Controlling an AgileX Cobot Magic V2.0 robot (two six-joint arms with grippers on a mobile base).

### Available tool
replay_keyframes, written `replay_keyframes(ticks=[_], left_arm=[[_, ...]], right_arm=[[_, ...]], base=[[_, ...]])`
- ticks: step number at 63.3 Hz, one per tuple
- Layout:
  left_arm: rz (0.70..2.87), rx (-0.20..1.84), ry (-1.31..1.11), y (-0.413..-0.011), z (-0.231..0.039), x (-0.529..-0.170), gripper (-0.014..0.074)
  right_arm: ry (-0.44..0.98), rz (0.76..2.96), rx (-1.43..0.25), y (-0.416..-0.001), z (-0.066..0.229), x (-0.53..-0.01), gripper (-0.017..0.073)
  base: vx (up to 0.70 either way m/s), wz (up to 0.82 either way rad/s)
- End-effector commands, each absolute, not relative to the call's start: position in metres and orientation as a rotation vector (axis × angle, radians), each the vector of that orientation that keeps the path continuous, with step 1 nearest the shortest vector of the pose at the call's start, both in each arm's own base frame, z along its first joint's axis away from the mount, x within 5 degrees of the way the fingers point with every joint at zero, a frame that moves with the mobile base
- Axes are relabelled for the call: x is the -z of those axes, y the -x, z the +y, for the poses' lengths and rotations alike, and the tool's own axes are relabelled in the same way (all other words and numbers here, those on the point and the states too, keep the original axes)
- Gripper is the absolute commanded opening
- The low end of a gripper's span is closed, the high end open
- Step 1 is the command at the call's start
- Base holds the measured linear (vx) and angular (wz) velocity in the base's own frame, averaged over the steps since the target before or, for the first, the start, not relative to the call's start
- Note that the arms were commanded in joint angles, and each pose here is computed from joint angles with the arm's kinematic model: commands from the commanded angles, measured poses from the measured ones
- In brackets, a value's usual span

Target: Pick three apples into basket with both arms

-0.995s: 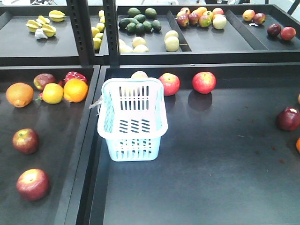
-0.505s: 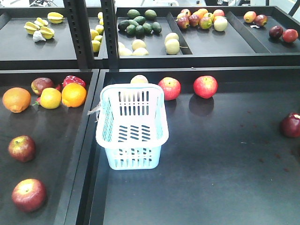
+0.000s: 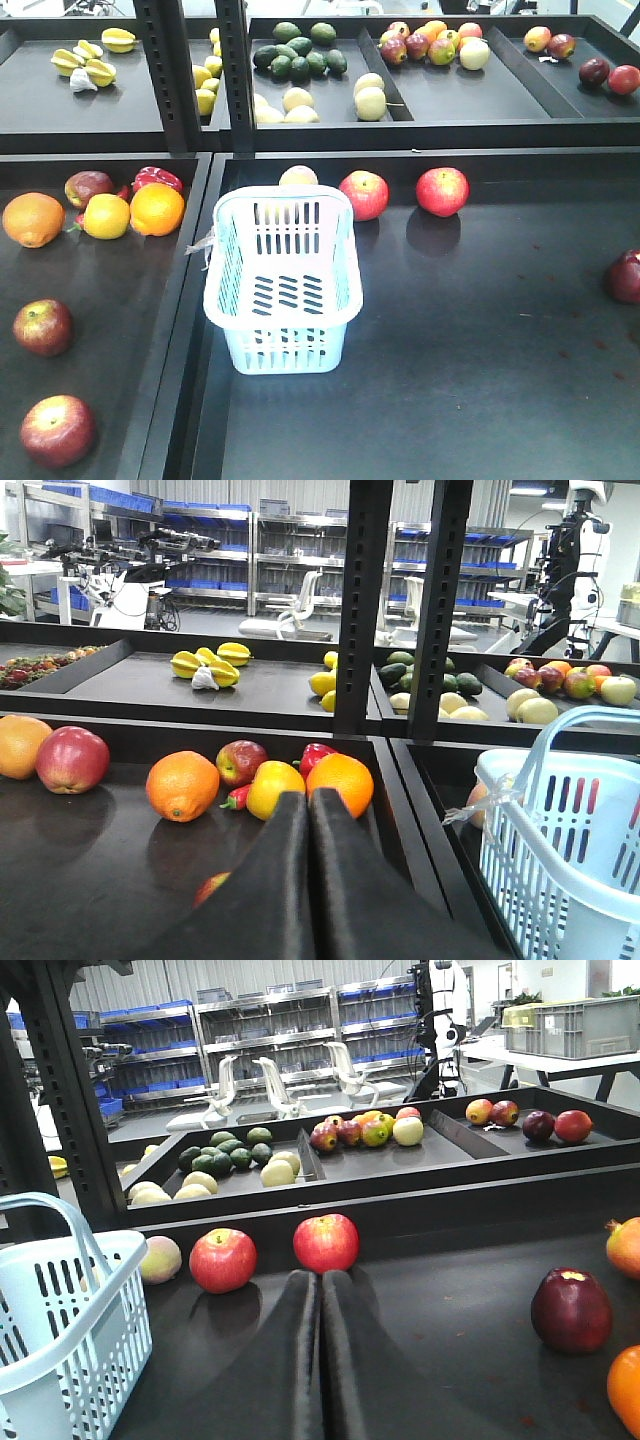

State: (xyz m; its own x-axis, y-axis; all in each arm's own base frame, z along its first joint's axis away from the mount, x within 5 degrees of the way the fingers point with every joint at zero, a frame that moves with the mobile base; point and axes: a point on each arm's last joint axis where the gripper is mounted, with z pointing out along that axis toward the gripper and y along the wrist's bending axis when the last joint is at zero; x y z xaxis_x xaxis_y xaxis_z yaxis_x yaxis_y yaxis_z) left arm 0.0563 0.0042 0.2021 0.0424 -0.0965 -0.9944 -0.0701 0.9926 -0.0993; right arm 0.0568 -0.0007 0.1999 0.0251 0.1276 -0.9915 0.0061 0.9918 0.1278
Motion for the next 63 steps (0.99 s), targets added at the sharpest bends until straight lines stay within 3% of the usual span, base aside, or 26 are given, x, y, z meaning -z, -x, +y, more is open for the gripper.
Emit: replay_keyframes(ticks=[1, 63], left_arm=[[1.459, 0.032, 0.130, -0.0558, 0.0039, -0.2022, -0.0006], [1.458, 0.032, 0.130, -0.0557, 0.0039, -0.2023, -0.0006]], right_arm=[[-0.087, 1.474, -0.086, -0.0562, -0.0002, -0.2026, -0.0001], [-0.087, 1.475, -0.086, -0.0562, -0.0002, -0.2025, -0.0001]], base=[[0.01, 0.01], [0.00, 0.00]])
